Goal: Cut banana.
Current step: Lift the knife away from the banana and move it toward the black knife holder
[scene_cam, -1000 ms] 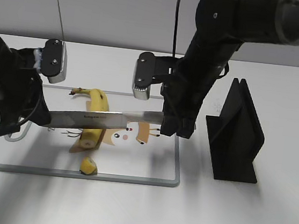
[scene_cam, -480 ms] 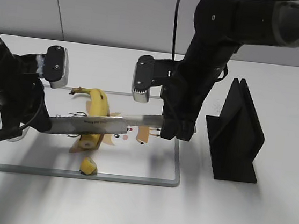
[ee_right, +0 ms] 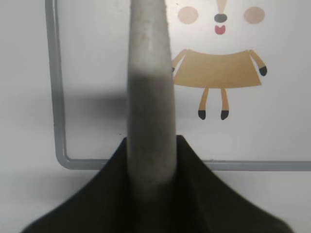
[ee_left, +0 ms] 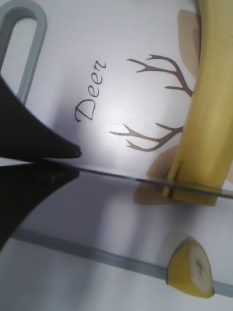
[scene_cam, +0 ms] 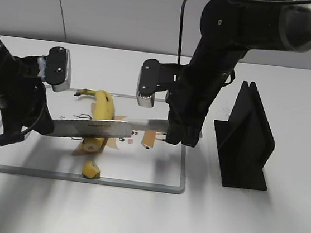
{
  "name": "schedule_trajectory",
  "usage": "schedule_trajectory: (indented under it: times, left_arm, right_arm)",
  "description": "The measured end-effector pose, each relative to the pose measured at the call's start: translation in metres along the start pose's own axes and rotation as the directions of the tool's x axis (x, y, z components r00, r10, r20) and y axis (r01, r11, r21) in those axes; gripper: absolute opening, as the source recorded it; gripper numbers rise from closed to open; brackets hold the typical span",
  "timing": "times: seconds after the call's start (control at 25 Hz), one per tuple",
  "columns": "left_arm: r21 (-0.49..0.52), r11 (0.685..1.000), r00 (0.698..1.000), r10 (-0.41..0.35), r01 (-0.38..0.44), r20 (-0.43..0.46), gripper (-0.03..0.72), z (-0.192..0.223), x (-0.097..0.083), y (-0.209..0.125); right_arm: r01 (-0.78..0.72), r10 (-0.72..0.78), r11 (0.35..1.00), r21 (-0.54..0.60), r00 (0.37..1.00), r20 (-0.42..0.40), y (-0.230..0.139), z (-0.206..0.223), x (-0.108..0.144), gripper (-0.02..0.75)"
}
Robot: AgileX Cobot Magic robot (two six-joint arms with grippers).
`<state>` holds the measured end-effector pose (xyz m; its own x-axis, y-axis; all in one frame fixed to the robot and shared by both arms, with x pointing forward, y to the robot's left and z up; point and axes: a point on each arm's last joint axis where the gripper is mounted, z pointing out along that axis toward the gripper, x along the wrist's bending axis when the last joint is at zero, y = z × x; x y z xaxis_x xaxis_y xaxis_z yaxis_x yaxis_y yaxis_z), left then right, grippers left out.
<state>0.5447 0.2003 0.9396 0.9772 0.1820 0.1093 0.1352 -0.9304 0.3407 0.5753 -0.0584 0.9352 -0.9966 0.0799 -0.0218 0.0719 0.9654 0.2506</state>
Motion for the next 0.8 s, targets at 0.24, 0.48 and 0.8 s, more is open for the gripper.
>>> schedule_trajectory:
  times: [0.24, 0.48, 0.8]
  left_arm:
    - [0.005, 1.000, 0.999, -0.014, 0.014, -0.039, -0.010, 0.006, -0.003, -0.005]
    - [0.008, 1.000, 0.999, -0.008, 0.009, -0.052, -0.009, 0.007, -0.002, -0.006]
    - [0.031, 0.999, 0.999, -0.029, 0.030, -0.033, -0.008, 0.027, 0.000, -0.013]
  right_arm:
    - [0.007, -0.006, 1.000, -0.009, 1.000, 0.026, 0.000, 0.001, -0.003, 0.177]
    - [-0.002, 0.002, 1.000, 0.003, 1.000, 0.003, -0.002, 0.014, -0.003, 0.179]
    - [-0.011, 0.011, 1.000, 0.011, 1.000, -0.002, -0.004, 0.030, -0.006, 0.180]
